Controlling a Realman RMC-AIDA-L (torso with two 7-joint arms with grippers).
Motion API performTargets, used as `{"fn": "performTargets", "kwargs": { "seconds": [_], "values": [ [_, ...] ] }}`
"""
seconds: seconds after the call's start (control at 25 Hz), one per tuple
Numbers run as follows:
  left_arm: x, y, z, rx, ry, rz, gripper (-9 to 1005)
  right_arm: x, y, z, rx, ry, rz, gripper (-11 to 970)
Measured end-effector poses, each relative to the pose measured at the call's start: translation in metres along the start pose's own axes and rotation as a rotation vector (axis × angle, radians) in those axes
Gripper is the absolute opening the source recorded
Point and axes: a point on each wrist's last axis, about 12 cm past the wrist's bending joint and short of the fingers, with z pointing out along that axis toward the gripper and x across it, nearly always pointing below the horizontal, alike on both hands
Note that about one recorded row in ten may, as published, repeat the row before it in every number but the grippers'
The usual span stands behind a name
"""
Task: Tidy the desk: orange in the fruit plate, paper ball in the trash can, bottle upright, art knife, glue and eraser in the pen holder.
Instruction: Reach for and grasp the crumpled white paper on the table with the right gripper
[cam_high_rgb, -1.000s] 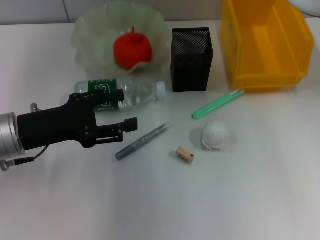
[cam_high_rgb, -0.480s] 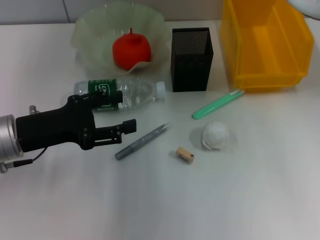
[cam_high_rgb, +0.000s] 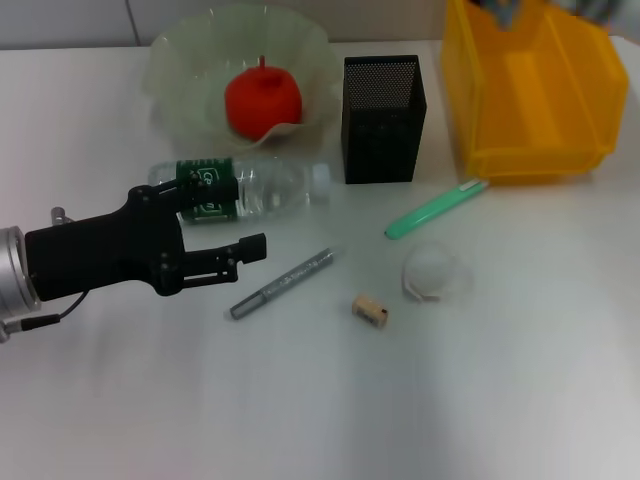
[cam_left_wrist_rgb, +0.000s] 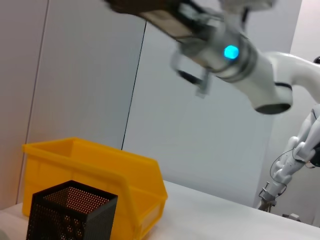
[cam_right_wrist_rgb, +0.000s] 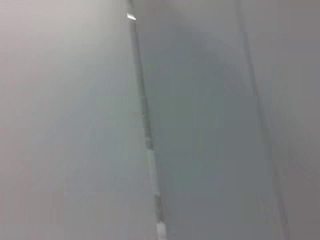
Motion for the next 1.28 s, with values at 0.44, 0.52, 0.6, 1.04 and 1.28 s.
{"fn": "performTargets", "kwargs": {
  "seconds": [0.44,0.52,0.6,1.04,1.28],
  "values": [
    [0.0,0.0,-0.002,-0.004,0.002,-0.001,820,-0.014,0.0,-0.089,-0.218,0.334,0.165,679],
    [0.0,0.0,-0.002,-0.004,0.002,-0.001,820,-0.015,-0.002,-0.101,-0.236,0.512,0.203,678],
    [0.0,0.0,-0.001,-0.004,0.002,0.0,820,-0.015,-0.003,-0.103,-0.242,0.575,0.207,678],
    [-0.001,0.001,0.0,0.0,0.002,0.0,818,0.003,0.006,-0.081,-0.251,1.167,0.07,677],
    [0.0,0.0,-0.001,-0.001,0.002,-0.002,818,0.02,0.015,-0.063,-0.237,1.285,-0.055,676]
  ]
}}
